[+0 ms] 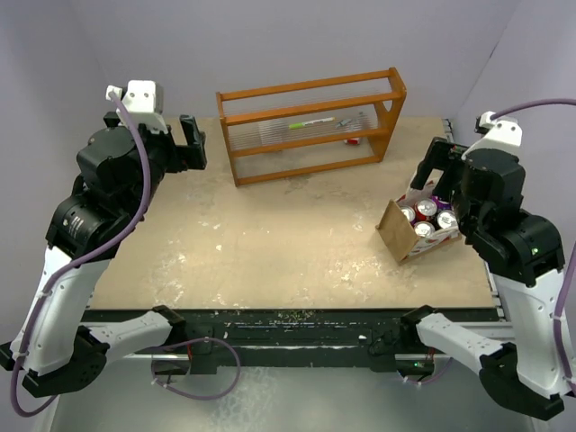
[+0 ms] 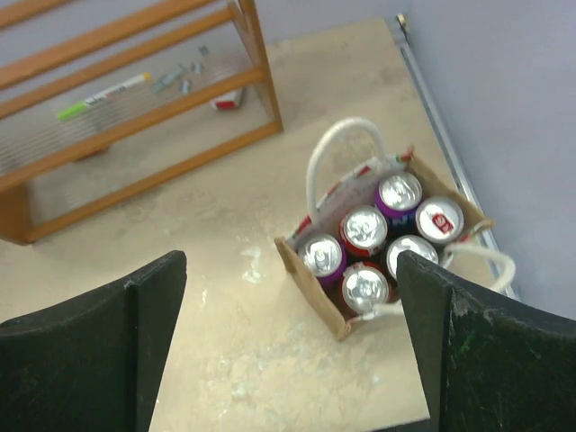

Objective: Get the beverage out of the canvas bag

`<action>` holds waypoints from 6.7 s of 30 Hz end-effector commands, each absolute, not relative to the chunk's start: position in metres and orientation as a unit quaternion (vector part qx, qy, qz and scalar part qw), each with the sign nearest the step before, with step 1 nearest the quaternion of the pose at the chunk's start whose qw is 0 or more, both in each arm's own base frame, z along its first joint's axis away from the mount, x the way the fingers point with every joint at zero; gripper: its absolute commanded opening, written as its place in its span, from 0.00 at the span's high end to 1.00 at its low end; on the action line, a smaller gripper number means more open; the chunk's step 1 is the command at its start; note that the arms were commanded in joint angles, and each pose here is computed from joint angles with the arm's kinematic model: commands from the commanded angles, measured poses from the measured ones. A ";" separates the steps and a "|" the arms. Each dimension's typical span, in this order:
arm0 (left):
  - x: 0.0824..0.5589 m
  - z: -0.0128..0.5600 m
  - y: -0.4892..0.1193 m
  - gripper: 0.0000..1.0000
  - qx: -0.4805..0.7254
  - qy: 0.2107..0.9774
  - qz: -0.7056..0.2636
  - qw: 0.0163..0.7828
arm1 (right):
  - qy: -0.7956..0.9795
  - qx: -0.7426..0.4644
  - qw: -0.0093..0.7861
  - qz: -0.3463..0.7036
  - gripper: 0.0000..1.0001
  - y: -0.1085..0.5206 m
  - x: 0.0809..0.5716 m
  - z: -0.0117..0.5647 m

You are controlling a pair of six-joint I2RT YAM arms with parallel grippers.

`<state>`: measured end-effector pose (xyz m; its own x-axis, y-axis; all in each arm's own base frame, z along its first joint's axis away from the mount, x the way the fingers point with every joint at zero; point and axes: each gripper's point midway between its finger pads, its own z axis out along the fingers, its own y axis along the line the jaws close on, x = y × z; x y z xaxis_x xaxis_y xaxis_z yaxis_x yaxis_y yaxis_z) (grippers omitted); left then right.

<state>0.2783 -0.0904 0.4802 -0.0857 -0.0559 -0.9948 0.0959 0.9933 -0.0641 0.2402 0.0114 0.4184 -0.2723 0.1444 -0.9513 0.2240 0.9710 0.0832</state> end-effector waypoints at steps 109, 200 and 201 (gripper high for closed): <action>0.402 0.347 -0.230 0.01 0.107 0.860 -0.186 0.463 | 0.895 0.276 0.349 -0.034 0.50 0.015 0.372 0.151; 0.178 0.331 -0.203 0.01 0.025 0.869 -0.403 0.286 | 0.935 0.144 0.323 -0.017 0.28 0.081 0.202 0.226; 0.179 0.331 -0.203 0.01 0.024 0.869 -0.402 0.286 | 0.934 0.150 0.324 -0.016 0.28 0.082 0.204 0.223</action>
<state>0.1772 -0.2012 0.3281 -0.8339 -0.1815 -0.5211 0.2733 0.6845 -0.6758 0.1956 0.0959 0.2229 -0.8039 0.1925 -0.5627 0.1745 0.9809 0.0863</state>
